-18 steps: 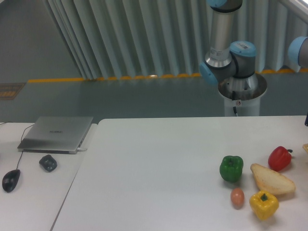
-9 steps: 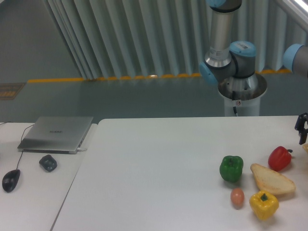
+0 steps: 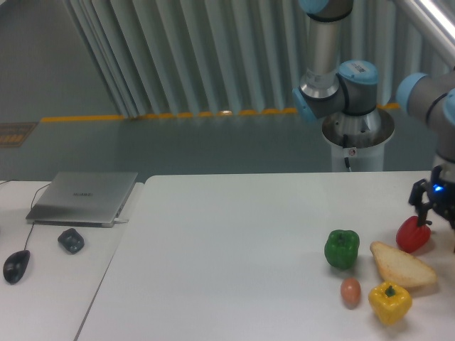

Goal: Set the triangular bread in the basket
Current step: 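Lower the open gripper over the triangular bread slice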

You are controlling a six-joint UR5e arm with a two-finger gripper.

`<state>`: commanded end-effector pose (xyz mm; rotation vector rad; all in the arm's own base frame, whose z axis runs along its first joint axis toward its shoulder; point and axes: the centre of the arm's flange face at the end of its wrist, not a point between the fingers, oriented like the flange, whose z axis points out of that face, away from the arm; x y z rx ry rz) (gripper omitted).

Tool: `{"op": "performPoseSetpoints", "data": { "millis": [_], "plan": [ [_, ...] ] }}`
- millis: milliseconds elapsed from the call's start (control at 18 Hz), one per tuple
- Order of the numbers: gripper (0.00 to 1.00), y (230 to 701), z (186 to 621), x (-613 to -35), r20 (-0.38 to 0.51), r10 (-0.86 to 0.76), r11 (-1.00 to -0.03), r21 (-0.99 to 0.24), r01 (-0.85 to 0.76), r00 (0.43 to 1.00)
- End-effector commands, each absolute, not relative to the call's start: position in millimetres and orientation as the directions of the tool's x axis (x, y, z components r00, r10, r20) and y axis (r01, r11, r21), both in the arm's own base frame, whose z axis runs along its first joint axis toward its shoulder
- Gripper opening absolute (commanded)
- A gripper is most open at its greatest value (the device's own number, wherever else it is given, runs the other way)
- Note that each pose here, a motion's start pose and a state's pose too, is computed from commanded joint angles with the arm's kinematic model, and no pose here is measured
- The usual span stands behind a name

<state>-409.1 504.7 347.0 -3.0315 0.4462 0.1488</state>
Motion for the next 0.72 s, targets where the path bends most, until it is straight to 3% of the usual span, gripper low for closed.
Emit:
{"op": "performPoseSetpoints", "data": {
  "millis": [333, 722],
  "plan": [
    [1.00, 505.9, 339.3, -404.9, -0.109, -0.282, -0.958, -0.025, -0.286, 0.953],
    [1.00, 517.0, 305.1, -389.1, -0.077, -0.387, -0.919, 0.115, -0.378, 0.919]
  ]
}}
